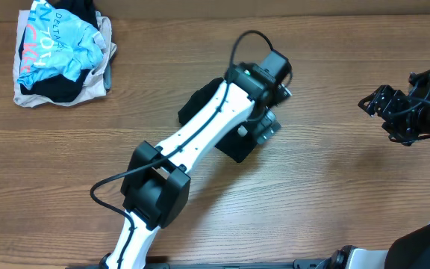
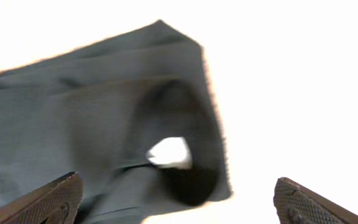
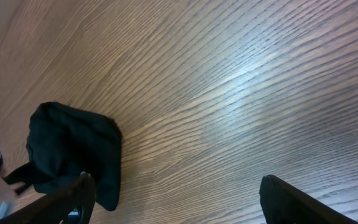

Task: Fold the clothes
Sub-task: 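Grasp the folded black bundle with the left gripper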

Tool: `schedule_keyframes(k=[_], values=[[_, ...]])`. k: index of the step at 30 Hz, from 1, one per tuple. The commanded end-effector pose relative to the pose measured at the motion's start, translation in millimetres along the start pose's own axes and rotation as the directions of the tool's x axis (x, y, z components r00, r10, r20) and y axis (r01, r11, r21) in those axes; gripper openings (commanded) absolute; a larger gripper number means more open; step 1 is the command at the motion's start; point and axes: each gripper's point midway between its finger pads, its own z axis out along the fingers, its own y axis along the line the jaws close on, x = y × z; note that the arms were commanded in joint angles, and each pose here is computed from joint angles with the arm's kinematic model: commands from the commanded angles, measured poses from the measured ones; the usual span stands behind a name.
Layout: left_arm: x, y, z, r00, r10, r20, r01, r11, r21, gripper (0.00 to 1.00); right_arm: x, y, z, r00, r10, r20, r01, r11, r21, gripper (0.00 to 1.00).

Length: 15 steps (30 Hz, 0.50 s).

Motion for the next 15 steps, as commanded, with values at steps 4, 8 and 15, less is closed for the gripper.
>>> schedule_keyframes(k=[4, 8, 15], values=[[27, -13, 42, 0.996, -0.03, -0.078, 0.032, 0.999, 0.035, 1.0, -6, 0, -7, 0.999, -0.012, 0.031, 0.011, 1.0, 0.011, 0.88], [35, -13, 62, 0.996, -0.032, -0.08, 0.035, 0.999, 0.027, 1.0, -6, 0, -7, 0.999, -0.011, 0.03, 0.011, 1.0, 0.011, 0.88], [30, -10, 93, 0.999, -0.033, 0.008, 0.033, 0.999, 0.007, 1.0, -5, 0, -7, 1.0, -0.01, 0.027, 0.01, 1.0, 0.012, 0.88]])
